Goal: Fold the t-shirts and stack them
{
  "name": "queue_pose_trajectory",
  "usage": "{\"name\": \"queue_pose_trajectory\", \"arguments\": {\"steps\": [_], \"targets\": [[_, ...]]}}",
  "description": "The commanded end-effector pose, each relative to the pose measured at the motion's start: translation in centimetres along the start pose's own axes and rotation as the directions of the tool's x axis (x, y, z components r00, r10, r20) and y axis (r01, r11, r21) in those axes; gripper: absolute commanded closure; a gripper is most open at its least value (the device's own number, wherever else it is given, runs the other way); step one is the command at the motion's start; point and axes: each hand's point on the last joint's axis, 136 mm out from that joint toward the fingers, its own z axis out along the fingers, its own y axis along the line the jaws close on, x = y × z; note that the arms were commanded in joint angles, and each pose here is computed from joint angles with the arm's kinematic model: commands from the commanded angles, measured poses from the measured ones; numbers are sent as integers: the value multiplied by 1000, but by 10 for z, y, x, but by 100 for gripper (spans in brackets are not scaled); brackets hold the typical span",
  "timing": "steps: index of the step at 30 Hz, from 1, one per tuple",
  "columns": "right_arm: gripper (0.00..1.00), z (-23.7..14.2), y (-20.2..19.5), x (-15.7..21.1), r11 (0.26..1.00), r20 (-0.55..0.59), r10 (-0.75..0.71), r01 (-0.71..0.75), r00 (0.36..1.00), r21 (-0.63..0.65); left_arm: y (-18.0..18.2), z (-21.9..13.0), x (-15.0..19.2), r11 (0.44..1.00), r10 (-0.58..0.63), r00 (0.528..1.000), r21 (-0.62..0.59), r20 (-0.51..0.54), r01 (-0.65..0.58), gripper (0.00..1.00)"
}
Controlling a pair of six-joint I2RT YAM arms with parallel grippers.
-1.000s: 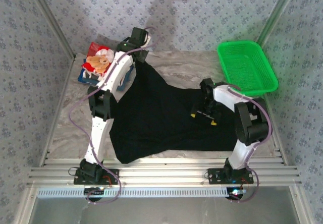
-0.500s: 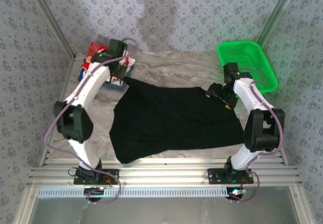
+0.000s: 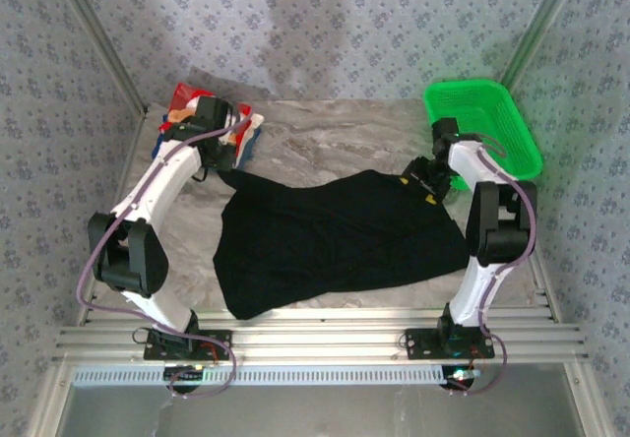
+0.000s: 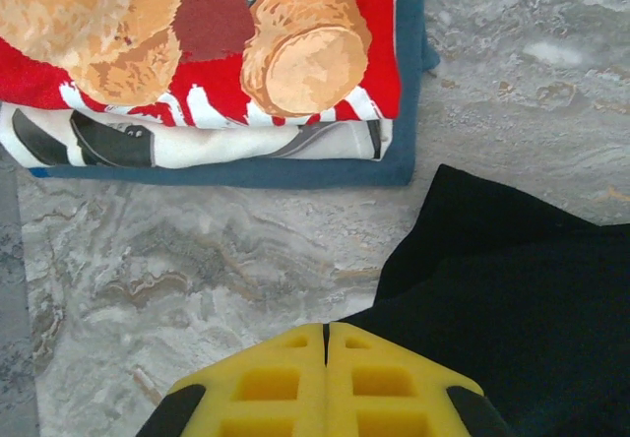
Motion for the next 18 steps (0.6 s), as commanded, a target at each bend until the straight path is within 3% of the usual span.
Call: {"name": "queue_pose_trajectory", "arguments": {"steps": [1,9,18], "targets": [[27,8,10,0,999,-19,43,-43,999,-8,-5,-7,-6,999,-35,999,31,39,34,100],[40,19,6,-14,996,3,83,-83,997,33,-10,-13,-12,998,-50,997,49,63,47,100],[43,37,-1,-21,991,-5,97,-96,995,90,-10,-20,-13,998,-44,996,43,73,41,100]]}}
